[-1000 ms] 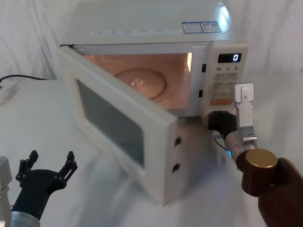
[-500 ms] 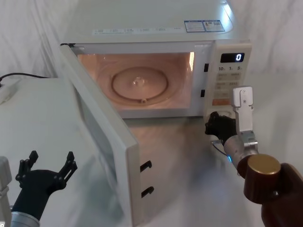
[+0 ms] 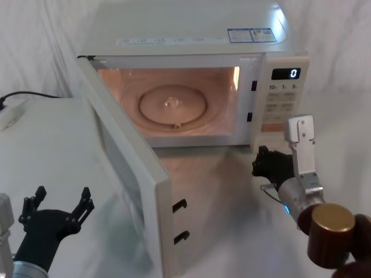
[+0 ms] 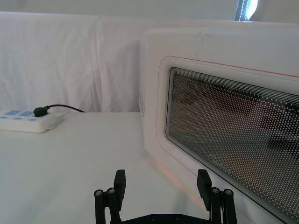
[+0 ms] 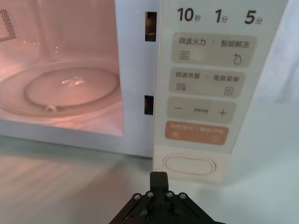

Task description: Press the button to open the microwave door with one hand; close the microwave door with the other hand.

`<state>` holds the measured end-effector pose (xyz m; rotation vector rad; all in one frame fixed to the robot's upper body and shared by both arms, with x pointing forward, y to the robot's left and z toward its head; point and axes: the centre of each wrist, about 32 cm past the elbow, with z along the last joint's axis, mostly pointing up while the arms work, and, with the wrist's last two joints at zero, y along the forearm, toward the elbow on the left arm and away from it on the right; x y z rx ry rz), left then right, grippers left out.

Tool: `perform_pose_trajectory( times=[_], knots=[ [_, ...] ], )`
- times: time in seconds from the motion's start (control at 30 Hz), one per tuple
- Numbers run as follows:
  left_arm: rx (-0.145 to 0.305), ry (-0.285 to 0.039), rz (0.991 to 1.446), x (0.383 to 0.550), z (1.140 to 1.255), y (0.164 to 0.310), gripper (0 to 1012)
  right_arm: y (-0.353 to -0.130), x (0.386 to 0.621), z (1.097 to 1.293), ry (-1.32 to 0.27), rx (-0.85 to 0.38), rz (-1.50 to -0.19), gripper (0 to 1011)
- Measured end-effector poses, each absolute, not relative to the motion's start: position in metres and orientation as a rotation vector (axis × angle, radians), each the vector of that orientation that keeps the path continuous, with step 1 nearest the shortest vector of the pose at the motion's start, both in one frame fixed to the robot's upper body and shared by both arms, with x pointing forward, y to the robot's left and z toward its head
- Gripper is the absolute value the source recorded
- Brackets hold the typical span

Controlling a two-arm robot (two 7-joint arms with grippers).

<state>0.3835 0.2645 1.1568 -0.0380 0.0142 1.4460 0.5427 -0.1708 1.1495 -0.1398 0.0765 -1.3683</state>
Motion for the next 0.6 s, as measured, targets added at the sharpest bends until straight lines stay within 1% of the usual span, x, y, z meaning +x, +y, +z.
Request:
perform_pose_trajectory(
  times=[0.27,0.6],
  knots=[
    [-0.038,0.014,1.446,0.384,1.157,0.265,1001,-0.179,0.523,1.153,0.058,-0.141,-1.343,0],
    [-0.038,0.014,1.446,0.384,1.157,0.265,1001,-0.195,0.493,1.160,0.004,-0.096,-1.315,0]
  ],
)
